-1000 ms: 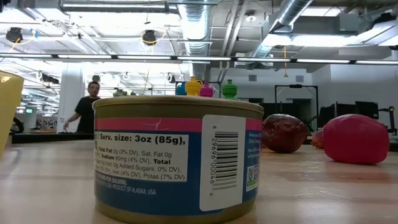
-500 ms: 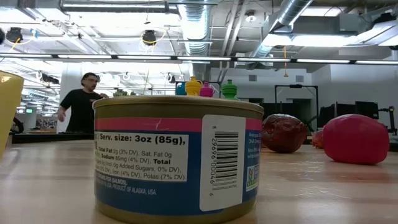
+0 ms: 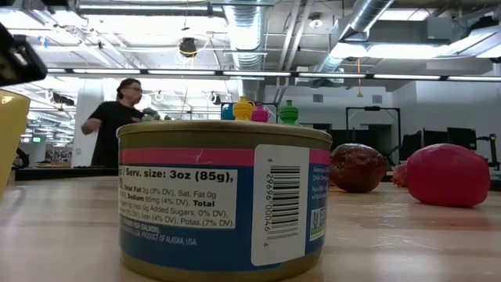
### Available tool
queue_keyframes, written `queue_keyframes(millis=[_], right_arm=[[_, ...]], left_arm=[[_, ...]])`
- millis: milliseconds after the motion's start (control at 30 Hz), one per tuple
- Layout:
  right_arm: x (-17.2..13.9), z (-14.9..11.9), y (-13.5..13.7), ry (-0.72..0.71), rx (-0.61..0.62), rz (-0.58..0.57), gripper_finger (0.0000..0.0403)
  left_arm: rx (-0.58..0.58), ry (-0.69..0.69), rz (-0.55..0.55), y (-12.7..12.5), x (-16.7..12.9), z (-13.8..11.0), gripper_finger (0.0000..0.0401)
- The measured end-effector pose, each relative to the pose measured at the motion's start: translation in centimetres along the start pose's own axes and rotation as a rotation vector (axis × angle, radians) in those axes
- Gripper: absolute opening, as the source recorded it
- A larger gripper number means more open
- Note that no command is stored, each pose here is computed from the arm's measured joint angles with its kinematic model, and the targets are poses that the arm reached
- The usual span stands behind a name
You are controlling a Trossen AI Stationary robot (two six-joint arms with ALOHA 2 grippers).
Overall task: Pick & Place Food Item
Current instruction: Put the red tuna can into the yellow bin
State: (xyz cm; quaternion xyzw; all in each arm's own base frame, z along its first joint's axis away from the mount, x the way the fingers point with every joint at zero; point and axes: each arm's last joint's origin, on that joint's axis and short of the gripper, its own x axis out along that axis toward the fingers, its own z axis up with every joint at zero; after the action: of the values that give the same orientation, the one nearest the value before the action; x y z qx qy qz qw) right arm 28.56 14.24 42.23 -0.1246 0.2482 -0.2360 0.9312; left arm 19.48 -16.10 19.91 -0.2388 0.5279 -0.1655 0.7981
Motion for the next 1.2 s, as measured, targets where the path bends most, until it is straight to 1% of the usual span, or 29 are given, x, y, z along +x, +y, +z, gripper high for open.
queue_keyframes(millis=[100, 300, 367, 533, 633, 767, 900, 1000, 1067, 1200], right_arm=[[0.0, 0.0, 0.0, 0.0, 0.0, 0.0, 0.0312], [0.0, 0.0, 0.0, 0.0, 0.006, -0.001, 0.0312], [0.0, 0.0, 0.0, -0.001, 0.008, -0.001, 0.0312], [0.0, 0.0, 0.0, -0.002, 0.01, -0.001, 0.0312], [0.1, 0.0, 0.0, -0.001, 0.011, -0.002, 0.0312], [0.1, 0.0, 0.0, -0.001, 0.01, -0.002, 0.0312], [0.1, 0.0, 0.0, 0.0, 0.01, -0.002, 0.0312], [0.1, 0.0, 0.0, 0.0, 0.01, -0.003, 0.0312], [0.1, 0.0, 0.0, 0.0, 0.009, -0.002, 0.0312], [0.1, 0.0, -0.1, 0.001, 0.008, -0.003, 0.0312]], left_arm=[[-0.021, 0.007, -0.021, 0.2, 0.2, -0.2, 0.0136], [0.024, -0.021, -0.063, 0.7, 0.7, -0.6, 0.0138], [0.021, -0.03, -0.069, 1.1, 0.9, -0.7, 0.014], [-0.018, 0.012, -0.083, 2.0, 1.3, -1.3, 0.0142], [-0.011, 0.013, -0.09, 2.0, 1.3, -1.3, 0.0151], [0.056, -0.002, -0.104, 1.9, 1.3, -1.2, 0.0184], [0.106, -0.006, -0.106, 1.8, 1.3, -1.2, 0.0236], [0.097, -0.009, -0.099, 2.0, 1.3, -1.0, 0.0273], [0.08, -0.007, -0.084, 2.3, 1.1, -0.9, 0.0288], [0.042, -0.014, -0.047, 3.1, 0.0, -0.5, 0.0296]])
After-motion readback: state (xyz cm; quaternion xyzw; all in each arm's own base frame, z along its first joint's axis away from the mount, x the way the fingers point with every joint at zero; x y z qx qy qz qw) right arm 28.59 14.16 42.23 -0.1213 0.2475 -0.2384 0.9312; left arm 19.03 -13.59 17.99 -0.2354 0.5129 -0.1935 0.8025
